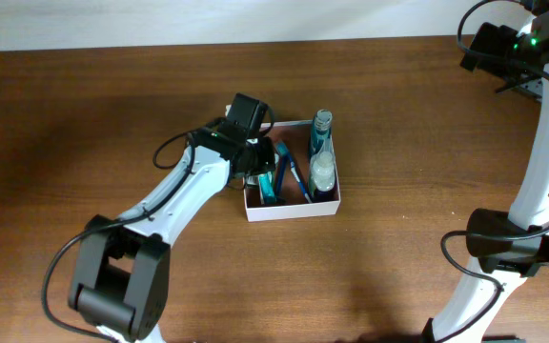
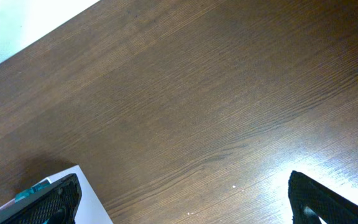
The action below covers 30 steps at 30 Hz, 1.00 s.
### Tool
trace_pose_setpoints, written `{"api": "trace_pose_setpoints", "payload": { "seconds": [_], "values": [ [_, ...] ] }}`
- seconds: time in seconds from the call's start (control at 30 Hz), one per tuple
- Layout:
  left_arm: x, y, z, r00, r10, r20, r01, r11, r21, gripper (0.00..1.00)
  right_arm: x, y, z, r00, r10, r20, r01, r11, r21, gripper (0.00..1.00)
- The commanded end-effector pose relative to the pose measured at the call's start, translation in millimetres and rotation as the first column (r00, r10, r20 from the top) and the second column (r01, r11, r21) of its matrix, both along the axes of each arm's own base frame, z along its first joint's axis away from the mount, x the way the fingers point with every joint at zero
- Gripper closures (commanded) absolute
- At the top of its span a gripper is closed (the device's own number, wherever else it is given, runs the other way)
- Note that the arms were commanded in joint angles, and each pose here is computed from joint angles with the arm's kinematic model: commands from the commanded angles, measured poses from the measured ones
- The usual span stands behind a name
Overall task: Pack container
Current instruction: 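Open the left gripper to drop the tube and withdraw left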
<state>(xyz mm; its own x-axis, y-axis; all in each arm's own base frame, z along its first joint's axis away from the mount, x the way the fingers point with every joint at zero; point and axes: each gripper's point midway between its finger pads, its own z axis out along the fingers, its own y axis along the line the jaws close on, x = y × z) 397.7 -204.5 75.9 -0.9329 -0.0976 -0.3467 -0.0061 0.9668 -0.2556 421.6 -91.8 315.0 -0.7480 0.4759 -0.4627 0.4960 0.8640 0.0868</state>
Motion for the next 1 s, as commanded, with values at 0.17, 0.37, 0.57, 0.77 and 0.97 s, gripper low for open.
{"api": "trace_pose_setpoints", "payload": {
  "seconds": [0.17,0.37,0.57,0.77,0.97],
  "values": [
    [1,-1,-10,1.0,0.001,-0.016,-0.001,1.0,0.017,0.86,-5,-2,6,1.0,-0.01,0.01,0.01,1.0,-0.007,0.02],
    [1,-2,-9,1.0,-0.002,-0.018,0.002,1.0,0.008,0.7,-5,-2,6,1.0,-0.01,0.01,0.01,1.0,-0.007,0.01],
    [12,-32,28,0.998,-0.059,0.022,0.061,0.989,-0.133,0.64,-5,-2,6,1.0,-0.01,0.01,0.01,1.0,-0.007,0.02],
    [39,-26,81,0.989,-0.019,0.144,0.043,0.984,-0.172,0.63,-5,-2,6,1.0,-0.01,0.01,0.01,1.0,-0.007,0.02],
    [61,31,99,0.977,0.112,0.183,-0.083,0.984,-0.156,0.63,-5,-2,6,1.0,-0.01,0.01,0.01,1.0,-0.007,0.02]
  ]
}}
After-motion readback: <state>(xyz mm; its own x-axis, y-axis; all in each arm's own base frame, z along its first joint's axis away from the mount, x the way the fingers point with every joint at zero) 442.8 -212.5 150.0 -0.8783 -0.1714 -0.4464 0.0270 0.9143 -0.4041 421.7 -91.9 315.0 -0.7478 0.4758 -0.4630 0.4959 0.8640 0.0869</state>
